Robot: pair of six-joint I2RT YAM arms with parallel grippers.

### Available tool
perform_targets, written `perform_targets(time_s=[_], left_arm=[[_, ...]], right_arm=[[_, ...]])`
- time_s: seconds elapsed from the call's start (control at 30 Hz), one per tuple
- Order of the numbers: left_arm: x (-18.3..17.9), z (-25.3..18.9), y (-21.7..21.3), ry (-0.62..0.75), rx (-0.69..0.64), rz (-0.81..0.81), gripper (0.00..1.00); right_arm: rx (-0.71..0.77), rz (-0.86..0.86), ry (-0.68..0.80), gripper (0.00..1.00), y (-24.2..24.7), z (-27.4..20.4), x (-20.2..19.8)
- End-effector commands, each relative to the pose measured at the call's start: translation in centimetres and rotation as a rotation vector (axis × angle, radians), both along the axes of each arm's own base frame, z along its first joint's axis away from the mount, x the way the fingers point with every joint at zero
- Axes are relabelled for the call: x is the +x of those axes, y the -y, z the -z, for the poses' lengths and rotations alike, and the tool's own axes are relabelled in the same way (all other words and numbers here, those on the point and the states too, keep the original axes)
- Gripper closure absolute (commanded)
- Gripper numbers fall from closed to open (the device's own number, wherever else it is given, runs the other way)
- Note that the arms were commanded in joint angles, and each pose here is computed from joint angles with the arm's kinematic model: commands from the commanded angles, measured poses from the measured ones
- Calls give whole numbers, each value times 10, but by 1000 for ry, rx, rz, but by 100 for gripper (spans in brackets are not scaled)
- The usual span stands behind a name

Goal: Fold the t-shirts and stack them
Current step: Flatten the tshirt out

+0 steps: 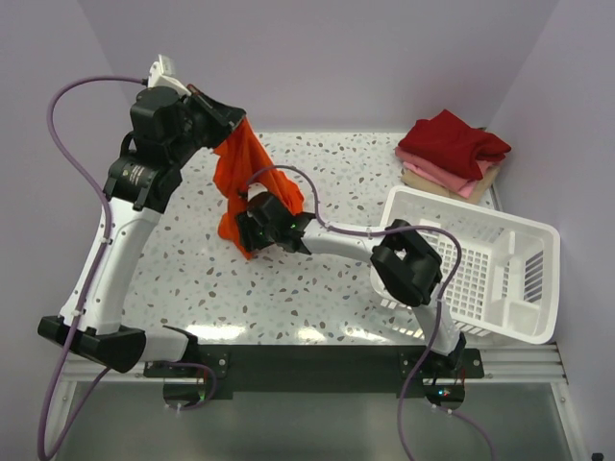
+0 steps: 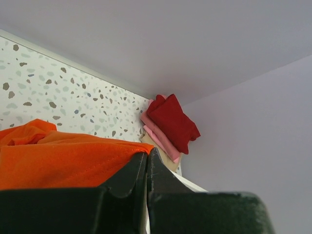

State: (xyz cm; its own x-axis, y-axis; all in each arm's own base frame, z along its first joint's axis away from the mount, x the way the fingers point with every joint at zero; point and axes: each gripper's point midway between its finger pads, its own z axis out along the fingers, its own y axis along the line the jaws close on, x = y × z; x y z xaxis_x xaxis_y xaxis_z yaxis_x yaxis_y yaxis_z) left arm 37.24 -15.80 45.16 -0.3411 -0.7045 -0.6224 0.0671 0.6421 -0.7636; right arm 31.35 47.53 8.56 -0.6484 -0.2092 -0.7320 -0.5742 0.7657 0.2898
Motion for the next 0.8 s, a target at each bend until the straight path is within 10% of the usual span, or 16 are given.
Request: perform_targets(time_s=[0.0,0.27,0.53,0.77], left_arm=[[-12,-39,-9,90,-50,-26,100],[-15,-38,-15,78,-25,-47,100],[-16,-34,-19,72,-4,-60,100],[-16,-19,-59,52,121,-191,100]], right_arm=[[25,-24,10,46,-11,3,5],[31,-38,-15,56,-19,20,5],[17,-18,-5,100,-8,25,5],[-28,64,82,100,37,-18,12]])
